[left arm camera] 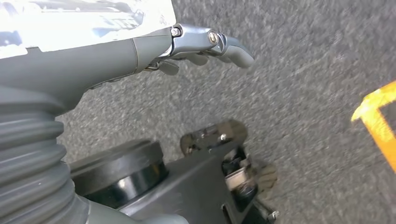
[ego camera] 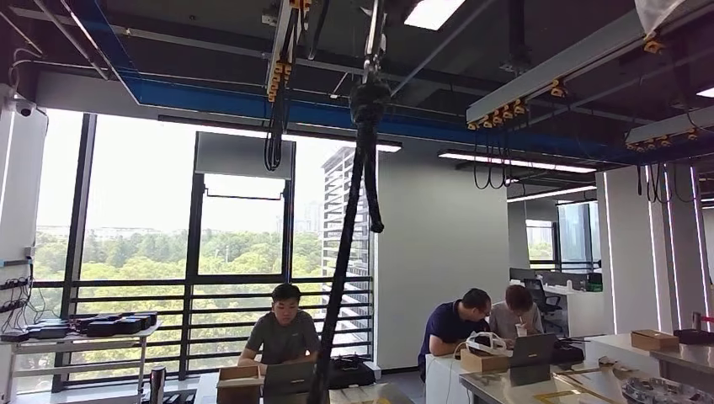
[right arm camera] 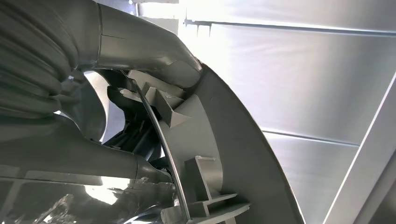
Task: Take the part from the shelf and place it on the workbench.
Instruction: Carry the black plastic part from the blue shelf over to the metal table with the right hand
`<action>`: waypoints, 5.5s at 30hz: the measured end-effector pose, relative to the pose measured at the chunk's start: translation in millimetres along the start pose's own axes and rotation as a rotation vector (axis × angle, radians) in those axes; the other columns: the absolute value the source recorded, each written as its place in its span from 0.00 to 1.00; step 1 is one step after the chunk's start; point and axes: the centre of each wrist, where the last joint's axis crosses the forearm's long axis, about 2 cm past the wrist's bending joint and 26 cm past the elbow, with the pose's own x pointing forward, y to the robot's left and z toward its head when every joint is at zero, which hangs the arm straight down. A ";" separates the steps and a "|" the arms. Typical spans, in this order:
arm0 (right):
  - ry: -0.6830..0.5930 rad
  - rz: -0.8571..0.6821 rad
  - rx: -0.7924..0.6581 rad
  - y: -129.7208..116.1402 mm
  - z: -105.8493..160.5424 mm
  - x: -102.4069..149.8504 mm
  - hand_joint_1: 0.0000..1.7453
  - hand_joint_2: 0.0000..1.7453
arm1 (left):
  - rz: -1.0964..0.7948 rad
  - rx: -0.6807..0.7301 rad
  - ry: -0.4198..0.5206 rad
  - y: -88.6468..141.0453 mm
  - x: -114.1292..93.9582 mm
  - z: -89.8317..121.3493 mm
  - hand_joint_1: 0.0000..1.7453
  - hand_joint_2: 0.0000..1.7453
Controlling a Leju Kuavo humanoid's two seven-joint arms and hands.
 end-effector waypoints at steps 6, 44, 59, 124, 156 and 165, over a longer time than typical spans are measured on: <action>-0.003 -0.003 -0.006 1.0 -0.7 0.1 1.00 1.00 | -0.002 0.004 -0.002 0.5 0.2 -0.2 0.00 1.00; 0.007 -0.017 -0.057 16.9 5.9 -3.0 1.00 1.00 | -0.007 0.005 0.010 -0.3 -8.2 2.6 0.00 1.00; 0.002 -0.015 -0.051 16.7 4.9 -1.1 1.00 1.00 | -0.012 0.003 0.008 -0.7 -8.1 2.6 0.00 1.00; 0.006 -0.003 -0.008 2.0 0.1 0.9 1.00 1.00 | -0.022 0.010 0.002 5.0 -0.3 -0.9 0.00 1.00; 0.035 0.068 -0.045 -8.3 3.9 3.7 1.00 1.00 | -0.029 0.053 0.004 16.7 -6.9 -0.9 0.00 1.00; 0.031 0.084 -0.040 -8.4 1.4 6.3 1.00 1.00 | -0.026 0.050 -0.002 16.6 -7.9 -0.6 0.00 1.00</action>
